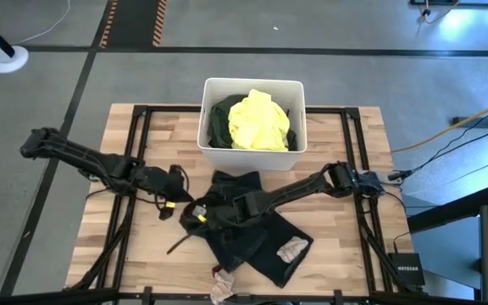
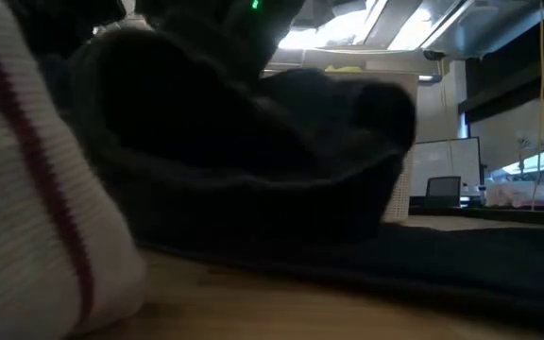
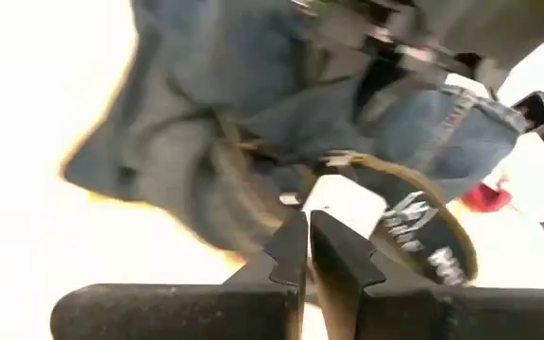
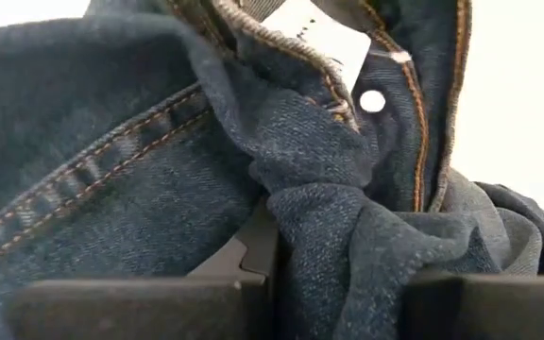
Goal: Sort clothes
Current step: Put the blue pants into the white laundry organizer
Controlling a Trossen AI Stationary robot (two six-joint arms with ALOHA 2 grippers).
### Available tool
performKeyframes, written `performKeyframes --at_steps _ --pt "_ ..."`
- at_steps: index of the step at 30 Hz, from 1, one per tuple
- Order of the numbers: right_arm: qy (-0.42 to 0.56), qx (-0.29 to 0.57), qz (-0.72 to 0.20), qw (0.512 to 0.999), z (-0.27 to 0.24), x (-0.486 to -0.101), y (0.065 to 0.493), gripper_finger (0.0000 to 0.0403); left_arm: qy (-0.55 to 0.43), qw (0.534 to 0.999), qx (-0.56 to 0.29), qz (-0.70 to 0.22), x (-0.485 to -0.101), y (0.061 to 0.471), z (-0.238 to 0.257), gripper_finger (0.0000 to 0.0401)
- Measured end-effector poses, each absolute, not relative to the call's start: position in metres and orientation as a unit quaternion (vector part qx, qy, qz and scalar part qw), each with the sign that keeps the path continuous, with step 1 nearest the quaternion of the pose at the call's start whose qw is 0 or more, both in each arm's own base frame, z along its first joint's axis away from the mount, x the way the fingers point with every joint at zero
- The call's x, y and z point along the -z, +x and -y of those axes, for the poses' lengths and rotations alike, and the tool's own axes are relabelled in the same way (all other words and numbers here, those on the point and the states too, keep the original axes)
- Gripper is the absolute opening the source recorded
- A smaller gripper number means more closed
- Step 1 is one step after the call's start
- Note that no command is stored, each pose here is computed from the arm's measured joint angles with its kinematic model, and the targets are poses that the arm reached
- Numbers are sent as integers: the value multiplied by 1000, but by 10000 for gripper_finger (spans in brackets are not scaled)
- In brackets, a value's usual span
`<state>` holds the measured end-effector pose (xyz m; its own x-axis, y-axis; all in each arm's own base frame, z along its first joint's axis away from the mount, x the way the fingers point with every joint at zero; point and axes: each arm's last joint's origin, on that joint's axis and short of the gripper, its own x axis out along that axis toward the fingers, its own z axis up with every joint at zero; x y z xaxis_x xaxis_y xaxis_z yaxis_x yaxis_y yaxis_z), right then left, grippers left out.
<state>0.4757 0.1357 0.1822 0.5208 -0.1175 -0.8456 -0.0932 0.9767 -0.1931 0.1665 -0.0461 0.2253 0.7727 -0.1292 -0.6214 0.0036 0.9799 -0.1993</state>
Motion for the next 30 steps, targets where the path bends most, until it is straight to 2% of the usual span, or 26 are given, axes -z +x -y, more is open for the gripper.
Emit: performKeyframes --at_steps 4,11,23,30 --pt "-116 12 -465 877 -148 -210 464 68 -82 944 -10 -321 -232 155 40 13" --pt "-133 69 -369 917 -149 -291 438 68 -66 951 -96 -288 -239 143 31 13" --pt "-180 212 -155 948 -114 -418 393 68 -61 950 -104 -287 -238 143 31 13" --pt "-205 330 -28 921 -77 -482 372 68 -61 951 -104 -285 -238 143 31 13"
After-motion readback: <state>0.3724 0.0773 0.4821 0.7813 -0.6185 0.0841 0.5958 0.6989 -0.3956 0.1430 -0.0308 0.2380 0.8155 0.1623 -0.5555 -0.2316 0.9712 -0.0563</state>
